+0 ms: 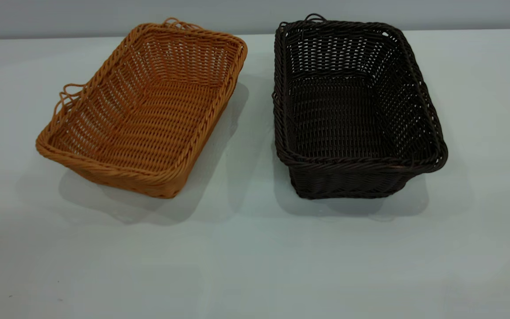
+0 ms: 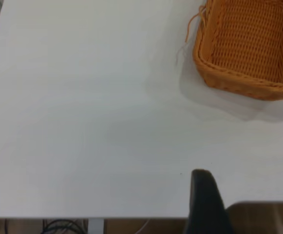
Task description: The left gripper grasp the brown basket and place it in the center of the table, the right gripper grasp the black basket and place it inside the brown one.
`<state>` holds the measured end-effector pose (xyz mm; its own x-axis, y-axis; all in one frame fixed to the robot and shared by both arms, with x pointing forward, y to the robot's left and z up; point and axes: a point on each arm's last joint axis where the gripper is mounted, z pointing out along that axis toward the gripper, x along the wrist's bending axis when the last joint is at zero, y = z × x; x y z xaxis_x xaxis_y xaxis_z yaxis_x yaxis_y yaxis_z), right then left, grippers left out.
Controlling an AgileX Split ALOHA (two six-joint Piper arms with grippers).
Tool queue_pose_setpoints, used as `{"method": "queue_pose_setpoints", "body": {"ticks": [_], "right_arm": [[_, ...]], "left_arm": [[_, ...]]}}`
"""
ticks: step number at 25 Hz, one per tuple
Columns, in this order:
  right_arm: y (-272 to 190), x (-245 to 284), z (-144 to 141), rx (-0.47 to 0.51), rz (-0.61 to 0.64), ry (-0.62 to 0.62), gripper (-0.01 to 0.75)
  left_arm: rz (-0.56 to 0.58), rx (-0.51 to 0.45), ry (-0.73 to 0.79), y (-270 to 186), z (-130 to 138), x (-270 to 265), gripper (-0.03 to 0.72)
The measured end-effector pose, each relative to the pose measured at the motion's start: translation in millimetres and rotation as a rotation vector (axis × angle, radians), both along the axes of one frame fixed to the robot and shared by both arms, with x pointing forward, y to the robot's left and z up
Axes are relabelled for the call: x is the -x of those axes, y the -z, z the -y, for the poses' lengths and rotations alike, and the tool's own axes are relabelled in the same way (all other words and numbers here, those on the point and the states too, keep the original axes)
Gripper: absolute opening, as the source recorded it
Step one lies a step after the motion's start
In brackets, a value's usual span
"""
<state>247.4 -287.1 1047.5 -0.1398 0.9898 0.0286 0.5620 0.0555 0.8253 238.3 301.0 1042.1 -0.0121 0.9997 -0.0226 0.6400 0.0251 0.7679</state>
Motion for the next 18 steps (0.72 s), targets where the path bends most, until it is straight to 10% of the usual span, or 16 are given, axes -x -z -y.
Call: {"method": "queue_pose_setpoints", "body": {"ticks": [9,18], "right_arm": [[-1.7,-79.5,-17.5,-0.052,-0.154,-0.206,0.620],[35.5,-159.5,-40.6,-0.306,-0.326,-0.334,0.601]], "left_arm": [[-0.061,-0.015,0.056,-24.2,3.1,-94.3,0.491],[-0.054,0.020,0.218,-25.5,16.2,-187.4,0.530]]}}
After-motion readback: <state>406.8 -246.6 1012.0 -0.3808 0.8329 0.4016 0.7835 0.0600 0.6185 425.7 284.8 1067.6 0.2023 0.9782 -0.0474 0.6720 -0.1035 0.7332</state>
